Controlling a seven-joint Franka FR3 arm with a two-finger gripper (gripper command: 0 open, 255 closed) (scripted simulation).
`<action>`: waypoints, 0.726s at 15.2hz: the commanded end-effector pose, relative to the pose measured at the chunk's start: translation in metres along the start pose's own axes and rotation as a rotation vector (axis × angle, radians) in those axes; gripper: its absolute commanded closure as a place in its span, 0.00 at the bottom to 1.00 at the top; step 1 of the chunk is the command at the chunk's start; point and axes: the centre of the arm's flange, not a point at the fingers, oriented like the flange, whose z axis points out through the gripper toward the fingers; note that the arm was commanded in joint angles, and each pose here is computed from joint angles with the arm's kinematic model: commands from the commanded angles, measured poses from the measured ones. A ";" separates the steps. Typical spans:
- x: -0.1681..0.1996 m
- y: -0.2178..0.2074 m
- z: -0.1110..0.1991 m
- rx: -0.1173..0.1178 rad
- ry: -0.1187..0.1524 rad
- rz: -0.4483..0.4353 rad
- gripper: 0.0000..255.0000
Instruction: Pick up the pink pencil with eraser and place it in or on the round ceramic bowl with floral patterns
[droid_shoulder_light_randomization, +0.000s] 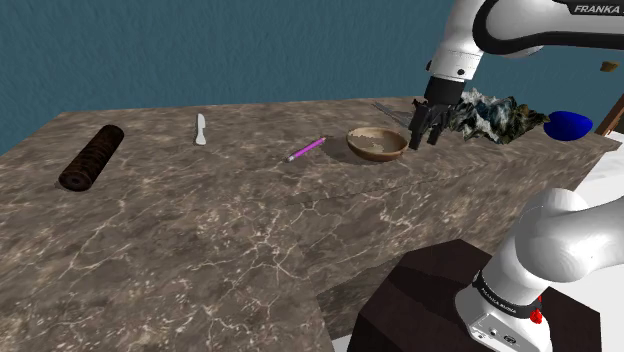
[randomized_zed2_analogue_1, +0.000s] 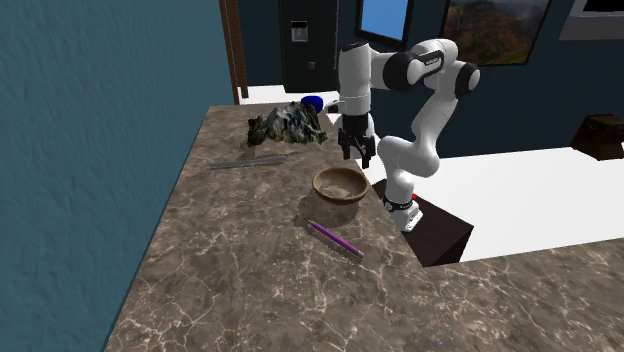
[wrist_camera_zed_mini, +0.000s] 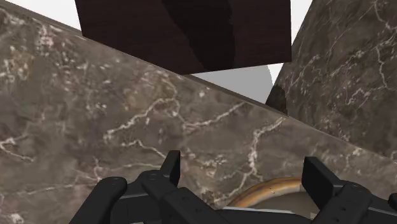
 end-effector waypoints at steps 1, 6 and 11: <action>0.000 0.000 0.000 0.000 0.000 0.000 0.00; 0.008 -0.071 0.008 -0.050 0.094 0.273 0.00; 0.035 -0.138 0.018 -0.100 0.189 0.547 0.00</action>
